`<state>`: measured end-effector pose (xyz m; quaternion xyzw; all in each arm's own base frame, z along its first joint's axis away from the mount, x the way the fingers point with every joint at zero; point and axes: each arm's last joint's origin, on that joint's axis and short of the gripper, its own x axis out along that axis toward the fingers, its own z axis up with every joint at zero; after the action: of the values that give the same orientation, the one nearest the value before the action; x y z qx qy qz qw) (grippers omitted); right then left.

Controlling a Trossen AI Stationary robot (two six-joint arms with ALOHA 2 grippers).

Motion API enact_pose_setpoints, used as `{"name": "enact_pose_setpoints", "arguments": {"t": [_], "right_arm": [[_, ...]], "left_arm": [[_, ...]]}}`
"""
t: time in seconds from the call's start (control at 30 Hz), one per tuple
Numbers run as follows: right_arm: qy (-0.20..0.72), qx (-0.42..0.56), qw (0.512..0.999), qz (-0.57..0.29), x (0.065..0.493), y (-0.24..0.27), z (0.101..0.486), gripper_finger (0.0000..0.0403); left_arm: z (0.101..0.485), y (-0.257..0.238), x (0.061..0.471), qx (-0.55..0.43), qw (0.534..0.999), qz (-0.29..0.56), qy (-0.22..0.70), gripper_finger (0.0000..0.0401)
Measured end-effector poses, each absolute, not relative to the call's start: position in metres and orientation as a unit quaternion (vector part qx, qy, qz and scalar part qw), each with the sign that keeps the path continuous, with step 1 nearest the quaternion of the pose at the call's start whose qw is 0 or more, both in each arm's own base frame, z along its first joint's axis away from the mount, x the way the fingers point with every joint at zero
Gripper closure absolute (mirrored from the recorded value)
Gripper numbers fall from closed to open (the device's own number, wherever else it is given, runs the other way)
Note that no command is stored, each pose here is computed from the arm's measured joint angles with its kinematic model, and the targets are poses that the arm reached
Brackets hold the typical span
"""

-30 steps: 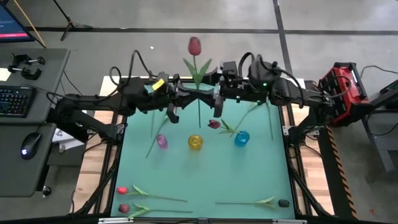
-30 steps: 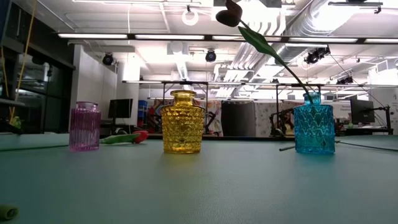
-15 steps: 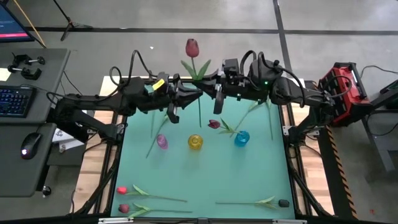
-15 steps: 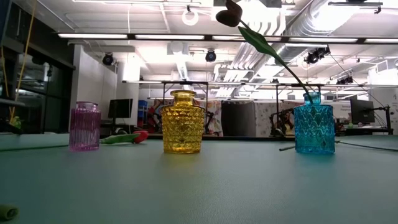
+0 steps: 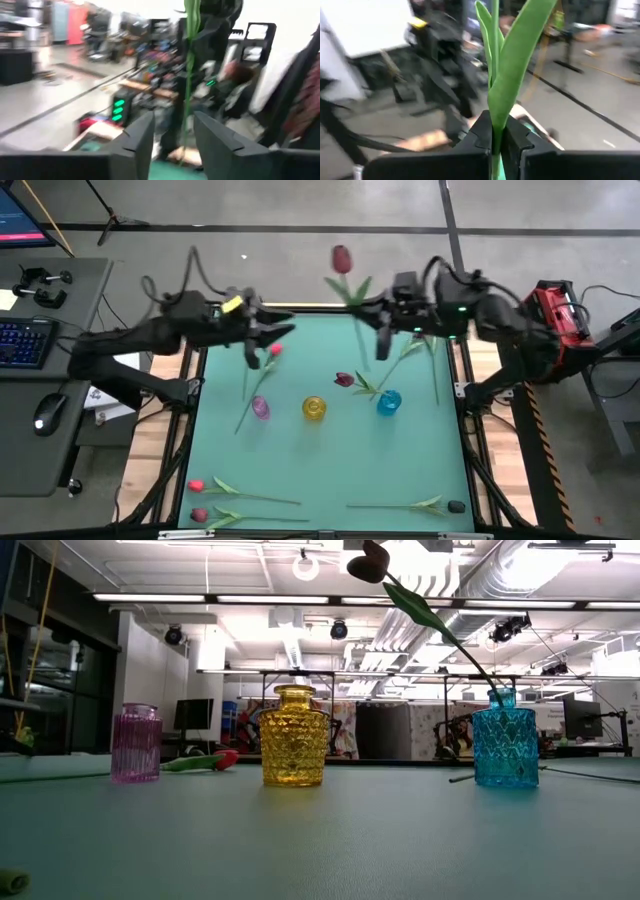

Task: Sort flowers into vase by color
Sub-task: Put the right dark red flower into the blue vase

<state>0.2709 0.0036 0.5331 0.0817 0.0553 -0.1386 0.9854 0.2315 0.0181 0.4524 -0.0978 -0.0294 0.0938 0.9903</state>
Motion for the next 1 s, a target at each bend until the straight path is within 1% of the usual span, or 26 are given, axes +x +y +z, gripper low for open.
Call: {"name": "enact_pose_setpoints", "arguments": {"t": [0.1, 0.23, 0.33, 0.43, 0.53, 0.67, 0.87, 1.0], "right_arm": [[0.100, 0.068, 0.972, -0.200, 0.238, 0.007, 0.532, 0.0402], [0.143, 0.078, 0.948, -0.273, 0.195, 0.020, 0.524, 0.0402], [0.154, 0.093, 0.937, -0.300, 0.176, 0.034, 0.501, 0.0402], [0.155, 0.117, 0.928, -0.316, 0.170, 0.047, 0.463, 0.0402], [0.137, 0.131, 0.922, -0.338, 0.171, 0.056, 0.420, 0.0402], [0.092, 0.147, 0.915, -0.364, 0.174, 0.057, 0.370, 0.0403], [0.009, 0.163, 0.900, -0.403, 0.173, 0.055, 0.322, 0.0403], [-0.019, 0.154, 0.893, -0.422, 0.171, 0.053, 0.305, 0.0403]], "left_arm": [[0.455, 0.019, 0.203, -0.089, 0.987, 0.132, -0.009, 0.0243], [0.451, 0.018, 0.176, -0.091, 0.984, 0.145, -0.043, 0.0235], [0.439, 0.017, 0.167, -0.102, 0.981, 0.144, -0.085, 0.0236], [0.422, 0.017, 0.166, -0.121, 0.976, 0.139, -0.115, 0.0237], [0.406, 0.018, 0.169, -0.143, 0.972, 0.134, -0.131, 0.0237], [0.398, 0.018, 0.172, -0.161, 0.968, 0.130, -0.140, 0.0237], [0.400, 0.015, 0.172, -0.169, 0.971, 0.087, -0.146, 0.0237], [0.402, 0.015, 0.170, -0.173, 0.969, 0.084, -0.155, 0.0238]]}}
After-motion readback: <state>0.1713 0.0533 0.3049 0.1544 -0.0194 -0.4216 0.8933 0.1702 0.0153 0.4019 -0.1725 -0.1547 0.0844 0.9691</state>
